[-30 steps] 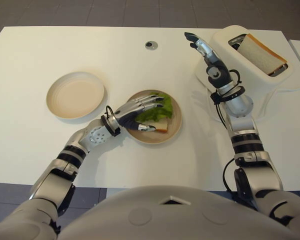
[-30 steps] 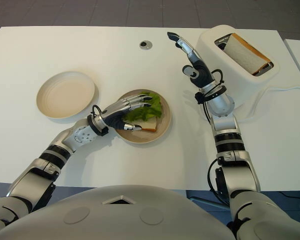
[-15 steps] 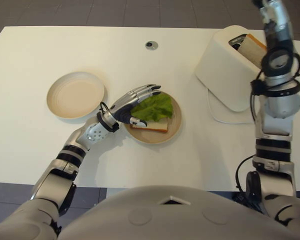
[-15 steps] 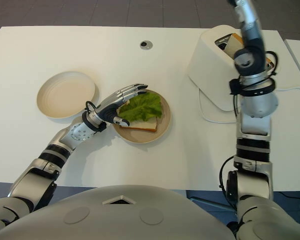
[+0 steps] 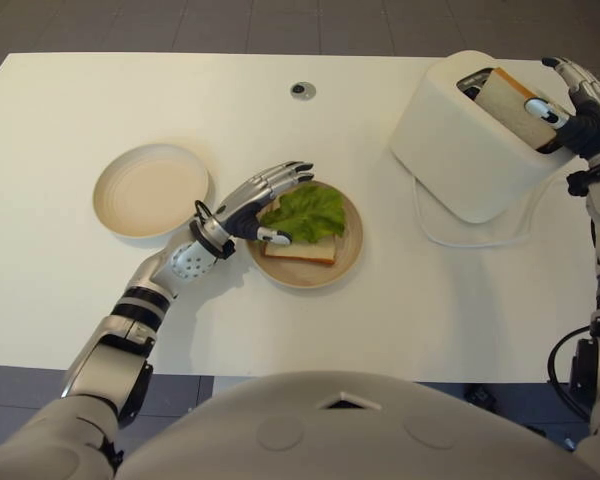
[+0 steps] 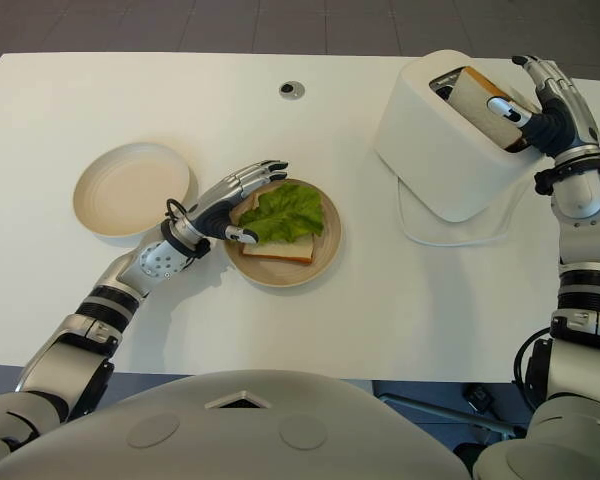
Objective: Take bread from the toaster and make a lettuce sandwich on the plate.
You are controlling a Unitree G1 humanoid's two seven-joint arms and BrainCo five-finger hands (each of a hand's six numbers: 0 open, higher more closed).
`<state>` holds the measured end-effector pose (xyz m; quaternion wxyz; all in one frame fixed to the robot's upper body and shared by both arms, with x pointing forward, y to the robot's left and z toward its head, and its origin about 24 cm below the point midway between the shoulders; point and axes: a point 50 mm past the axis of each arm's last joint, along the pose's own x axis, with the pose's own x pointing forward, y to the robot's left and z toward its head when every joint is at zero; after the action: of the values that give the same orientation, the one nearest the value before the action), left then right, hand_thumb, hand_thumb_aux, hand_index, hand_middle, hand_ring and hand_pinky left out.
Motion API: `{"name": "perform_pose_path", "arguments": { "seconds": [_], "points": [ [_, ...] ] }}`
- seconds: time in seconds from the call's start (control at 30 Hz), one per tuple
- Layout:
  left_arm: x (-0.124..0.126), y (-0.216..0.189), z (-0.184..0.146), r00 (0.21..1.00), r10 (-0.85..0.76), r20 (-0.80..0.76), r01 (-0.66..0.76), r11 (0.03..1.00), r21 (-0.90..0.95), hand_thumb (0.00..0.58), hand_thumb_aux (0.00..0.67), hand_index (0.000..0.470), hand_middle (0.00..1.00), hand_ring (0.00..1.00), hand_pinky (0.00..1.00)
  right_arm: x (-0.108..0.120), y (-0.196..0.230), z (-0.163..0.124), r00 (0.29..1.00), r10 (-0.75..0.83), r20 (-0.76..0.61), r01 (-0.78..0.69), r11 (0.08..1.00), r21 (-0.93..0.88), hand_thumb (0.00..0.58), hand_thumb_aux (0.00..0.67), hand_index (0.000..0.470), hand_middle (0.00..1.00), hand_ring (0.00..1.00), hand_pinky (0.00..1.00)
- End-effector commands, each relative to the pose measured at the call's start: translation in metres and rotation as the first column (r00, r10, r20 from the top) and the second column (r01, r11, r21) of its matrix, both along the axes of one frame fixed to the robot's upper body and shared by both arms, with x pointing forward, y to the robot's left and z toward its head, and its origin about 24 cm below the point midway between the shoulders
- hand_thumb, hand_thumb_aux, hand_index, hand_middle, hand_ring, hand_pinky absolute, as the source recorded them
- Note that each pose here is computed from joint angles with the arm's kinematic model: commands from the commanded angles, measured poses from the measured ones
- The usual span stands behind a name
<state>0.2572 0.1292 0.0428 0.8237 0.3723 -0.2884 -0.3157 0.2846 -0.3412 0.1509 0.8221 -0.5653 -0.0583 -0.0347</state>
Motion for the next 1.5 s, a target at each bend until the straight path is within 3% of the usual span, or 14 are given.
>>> {"name": "perform_pose_path", "arguments": {
  "seconds": [0.03,0.07,0.13,0.17,0.23,0.3,0.37,0.4,0.53,0.67,0.87,1.1,1.3,1.5],
  "points": [
    [0.003,0.001,-0.005,1.0,0.01,-0.014,-0.01,1.0,0.025,0.0,0.0,0.0,0.0,0.0,0.0,-0.001,0.003,-0.001,0.999,0.042,-0.016,-0.042,0.999,0.007,0.436,0.336,0.236,0.0,0.0,0.0],
    [0.003,0.001,-0.005,1.0,0.012,-0.015,-0.012,1.0,0.026,0.0,0.0,0.0,0.0,0.0,0.0,-0.001,0.006,0.002,0.998,0.059,0.002,-0.06,0.998,0.023,0.527,0.468,0.328,0.0,0.0,0.0],
    [0.004,0.001,-0.006,1.0,0.013,-0.016,-0.013,1.0,0.025,0.0,0.0,0.0,0.0,0.0,0.0,-0.001,0.007,0.01,0.995,0.079,0.054,-0.082,0.996,0.047,0.58,0.67,0.47,0.0,0.0,0.0],
    [0.005,0.0,-0.006,1.0,0.012,-0.016,-0.012,1.0,0.025,0.0,0.0,0.0,0.0,0.0,0.0,-0.001,0.008,0.015,0.992,0.091,0.083,-0.097,0.993,0.067,0.58,0.67,0.47,0.0,0.0,0.0],
    [0.005,0.0,-0.006,1.0,0.012,-0.017,-0.011,1.0,0.025,0.0,0.0,0.0,0.0,0.0,0.0,-0.002,0.012,0.025,0.981,0.114,0.155,-0.129,0.987,0.092,0.58,0.67,0.47,0.15,0.15,0.15],
    [0.006,0.0,-0.006,1.0,0.013,-0.013,-0.013,1.0,0.028,0.0,0.0,0.0,0.0,0.0,0.0,-0.005,0.017,0.038,0.957,0.152,0.249,-0.179,0.98,0.092,0.58,0.67,0.47,0.41,0.41,0.41],
    [0.006,0.0,-0.005,1.0,0.014,-0.006,-0.014,0.999,0.029,0.0,0.0,0.0,0.0,0.0,0.0,-0.01,0.021,0.055,0.914,0.176,0.366,-0.228,0.968,0.105,0.58,0.67,0.47,0.96,0.96,0.96],
    [0.006,0.0,-0.005,1.0,0.016,-0.002,-0.016,0.999,0.028,0.0,0.0,0.0,0.0,0.0,0.0,-0.012,0.021,0.062,0.894,0.171,0.415,-0.237,0.965,0.113,0.58,0.67,0.47,1.0,1.0,1.0],
    [0.006,0.001,-0.003,0.999,0.029,0.016,-0.03,0.999,0.016,0.0,0.0,0.0,0.0,0.0,0.0,-0.023,0.02,0.085,0.794,0.15,0.588,-0.281,0.95,0.137,0.58,0.67,0.47,1.0,1.0,1.0],
    [0.008,0.008,0.008,0.997,0.062,0.053,-0.058,0.996,-0.064,0.0,0.0,0.0,0.0,0.0,0.0,-0.024,0.042,0.083,0.751,0.223,0.621,-0.434,0.876,0.21,0.58,0.67,0.47,1.0,1.0,1.0],
    [-0.003,0.023,0.059,0.991,0.055,0.122,0.012,0.871,-0.491,0.0,0.0,0.0,0.0,0.0,0.0,-0.023,0.081,0.071,0.701,0.42,0.577,-0.676,0.649,0.35,0.58,0.67,0.47,1.0,1.0,1.0],
    [-0.049,0.036,0.089,0.933,-0.343,0.109,0.298,0.565,-0.769,0.0,0.0,0.0,0.0,0.0,0.0,-0.018,0.161,-0.018,0.581,0.798,0.161,-0.738,0.432,0.519,0.58,0.67,0.47,1.0,1.0,1.0],
    [-0.065,0.03,0.071,0.854,-0.518,0.048,0.416,0.624,-0.662,0.0,0.0,0.0,0.0,0.0,0.0,-0.011,0.207,-0.068,0.482,0.875,-0.038,-0.708,0.415,0.572,0.58,0.67,0.47,1.0,1.0,1.0],
    [-0.056,0.019,0.044,0.869,-0.488,-0.083,0.383,0.769,-0.512,0.0,0.0,0.0,0.0,0.0,0.0,-0.001,0.222,-0.101,0.512,0.842,-0.168,-0.651,0.508,0.564,0.58,0.67,0.47,1.0,1.0,1.0]
  ]
}}
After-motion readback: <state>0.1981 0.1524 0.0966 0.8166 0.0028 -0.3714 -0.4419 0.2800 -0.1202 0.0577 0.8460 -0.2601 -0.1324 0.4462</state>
